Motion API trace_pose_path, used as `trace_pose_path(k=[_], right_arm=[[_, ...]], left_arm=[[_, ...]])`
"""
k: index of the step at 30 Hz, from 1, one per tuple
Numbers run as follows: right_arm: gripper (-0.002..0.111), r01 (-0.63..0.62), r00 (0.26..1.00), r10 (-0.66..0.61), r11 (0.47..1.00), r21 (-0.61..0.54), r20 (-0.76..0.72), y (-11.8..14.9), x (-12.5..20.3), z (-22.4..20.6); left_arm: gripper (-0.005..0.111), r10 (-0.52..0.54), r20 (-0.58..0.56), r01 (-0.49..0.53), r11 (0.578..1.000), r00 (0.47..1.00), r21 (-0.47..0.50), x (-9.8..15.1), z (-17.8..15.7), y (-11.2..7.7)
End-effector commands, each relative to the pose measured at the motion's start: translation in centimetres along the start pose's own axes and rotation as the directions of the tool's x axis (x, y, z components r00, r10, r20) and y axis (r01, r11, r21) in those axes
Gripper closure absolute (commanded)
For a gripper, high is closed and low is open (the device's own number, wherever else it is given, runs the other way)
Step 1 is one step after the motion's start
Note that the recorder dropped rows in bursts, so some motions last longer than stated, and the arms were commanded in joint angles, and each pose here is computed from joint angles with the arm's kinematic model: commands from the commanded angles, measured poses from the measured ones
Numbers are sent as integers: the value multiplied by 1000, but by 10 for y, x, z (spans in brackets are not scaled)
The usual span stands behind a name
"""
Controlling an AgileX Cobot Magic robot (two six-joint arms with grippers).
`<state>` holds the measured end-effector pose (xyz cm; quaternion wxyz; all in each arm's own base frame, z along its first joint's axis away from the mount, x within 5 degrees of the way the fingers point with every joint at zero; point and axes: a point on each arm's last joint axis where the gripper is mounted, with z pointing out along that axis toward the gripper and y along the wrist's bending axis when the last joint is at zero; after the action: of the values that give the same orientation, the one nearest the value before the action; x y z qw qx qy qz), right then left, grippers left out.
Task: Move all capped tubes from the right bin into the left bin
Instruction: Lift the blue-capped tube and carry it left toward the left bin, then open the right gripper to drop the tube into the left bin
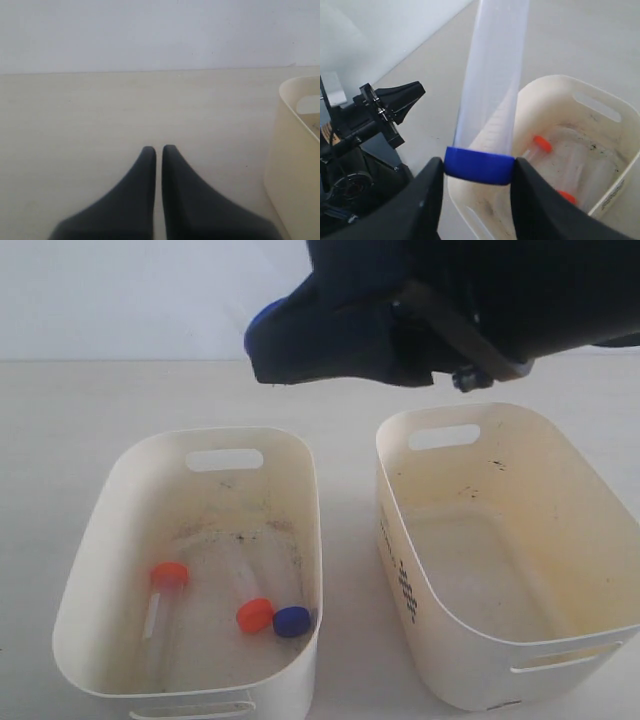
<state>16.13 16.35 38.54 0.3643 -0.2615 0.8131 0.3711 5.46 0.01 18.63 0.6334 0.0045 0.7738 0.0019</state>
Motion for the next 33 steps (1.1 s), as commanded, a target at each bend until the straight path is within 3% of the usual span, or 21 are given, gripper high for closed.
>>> trace_pose_path(k=[1,7,21,25,31,33], right_arm=[[108,-33,999,33,999,-40,-11,0,-1,8],[108,-126,989,118,988,-89,-86,-6,3,43],[105,-70,979,61,997,-43,-192,-8,26,109],[86,-61,979,58,998,-12,-197,-13,27,114],[28,-56,979,53,998,-8,-199,-14,28,116],[13,-31,978,29,999,-8,-206,-15,29,116]], left_arm=[[102,-15,10,15,1000,1000,2,-2,0,0],[102,-15,8,15,1000,1000,2,-2,0,0],[102,-15,8,15,1000,1000,2,-2,0,0],[102,-15,8,15,1000,1000,2,-2,0,0],[102,-15,10,15,1000,1000,2,-2,0,0],[102,-15,10,15,1000,1000,2,-2,0,0]])
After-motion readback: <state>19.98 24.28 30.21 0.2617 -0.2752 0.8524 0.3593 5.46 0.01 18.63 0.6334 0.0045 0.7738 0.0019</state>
